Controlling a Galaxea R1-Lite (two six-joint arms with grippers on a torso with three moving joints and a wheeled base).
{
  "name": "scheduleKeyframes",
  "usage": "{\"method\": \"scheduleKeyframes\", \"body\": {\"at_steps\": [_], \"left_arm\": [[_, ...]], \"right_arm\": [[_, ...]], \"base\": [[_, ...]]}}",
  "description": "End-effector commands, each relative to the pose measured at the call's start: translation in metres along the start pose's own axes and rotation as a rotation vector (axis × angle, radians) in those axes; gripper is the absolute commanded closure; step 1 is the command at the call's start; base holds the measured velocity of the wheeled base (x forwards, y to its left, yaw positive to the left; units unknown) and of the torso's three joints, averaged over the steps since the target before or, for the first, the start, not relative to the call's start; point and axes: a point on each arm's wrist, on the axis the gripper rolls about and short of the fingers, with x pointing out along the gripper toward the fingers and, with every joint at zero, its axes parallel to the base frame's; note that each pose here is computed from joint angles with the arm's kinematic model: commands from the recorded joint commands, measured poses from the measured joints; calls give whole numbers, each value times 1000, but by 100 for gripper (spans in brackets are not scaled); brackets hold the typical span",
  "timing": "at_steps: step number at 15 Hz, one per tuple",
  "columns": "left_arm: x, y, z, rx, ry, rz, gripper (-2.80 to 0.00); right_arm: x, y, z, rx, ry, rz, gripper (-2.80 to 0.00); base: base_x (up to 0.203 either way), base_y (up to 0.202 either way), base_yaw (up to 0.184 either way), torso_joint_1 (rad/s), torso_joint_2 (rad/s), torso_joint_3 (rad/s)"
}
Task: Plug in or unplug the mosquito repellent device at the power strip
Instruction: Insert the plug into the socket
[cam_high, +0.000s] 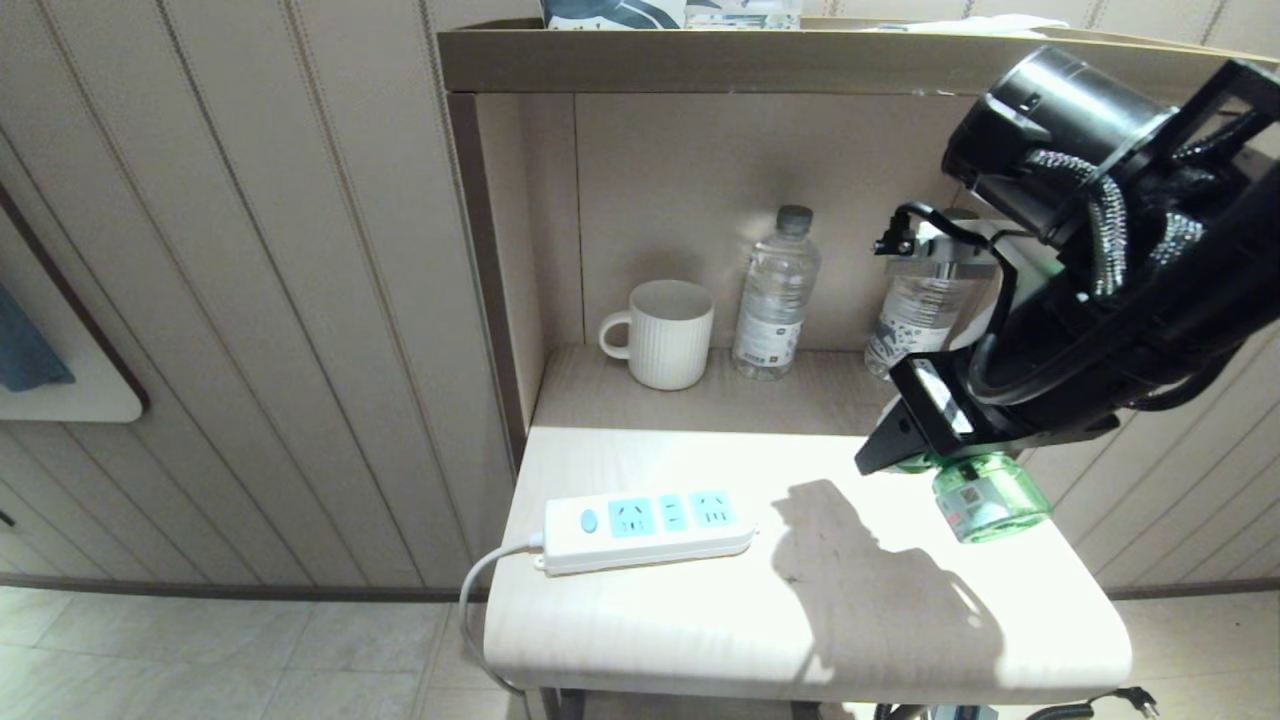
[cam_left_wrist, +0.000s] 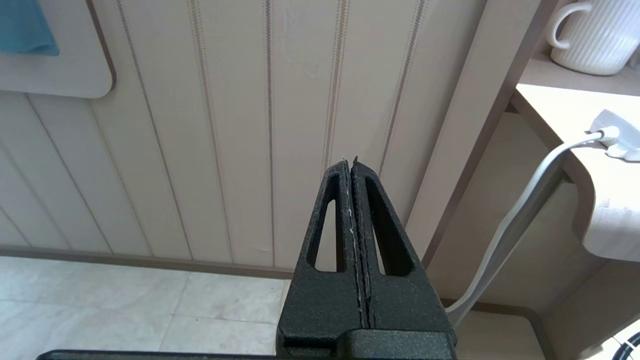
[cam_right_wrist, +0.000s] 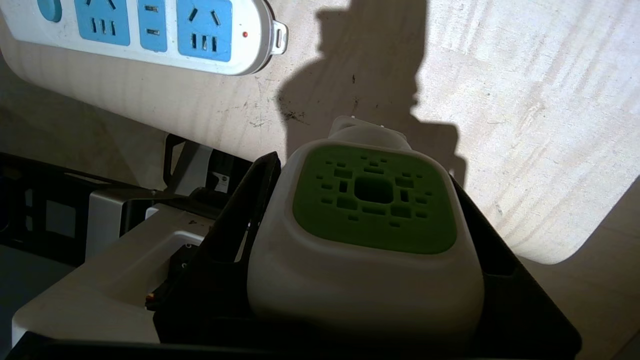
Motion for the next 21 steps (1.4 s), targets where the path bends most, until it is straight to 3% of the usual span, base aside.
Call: {"method": "scheduleKeyframes", "body": {"at_steps": [1, 6, 15, 21], "left_arm": [[0, 0, 0, -1, 0, 0, 0], [0, 0, 0, -1, 0, 1, 0], [0, 0, 0, -1, -1, 1, 0], [0, 0, 0, -1, -1, 1, 0]], "right_arm": [[2, 1, 0, 2, 16, 4, 0], [2, 8, 1, -23, -18, 24, 0], [5, 20, -6, -61, 9, 24, 0], [36, 35, -5, -94, 98, 6, 0]], "base": [[0, 0, 0, 0, 0, 0], [0, 0, 0, 0, 0, 0], [0, 0, 0, 4, -8, -4], [0, 0, 0, 179, -414, -229]]}}
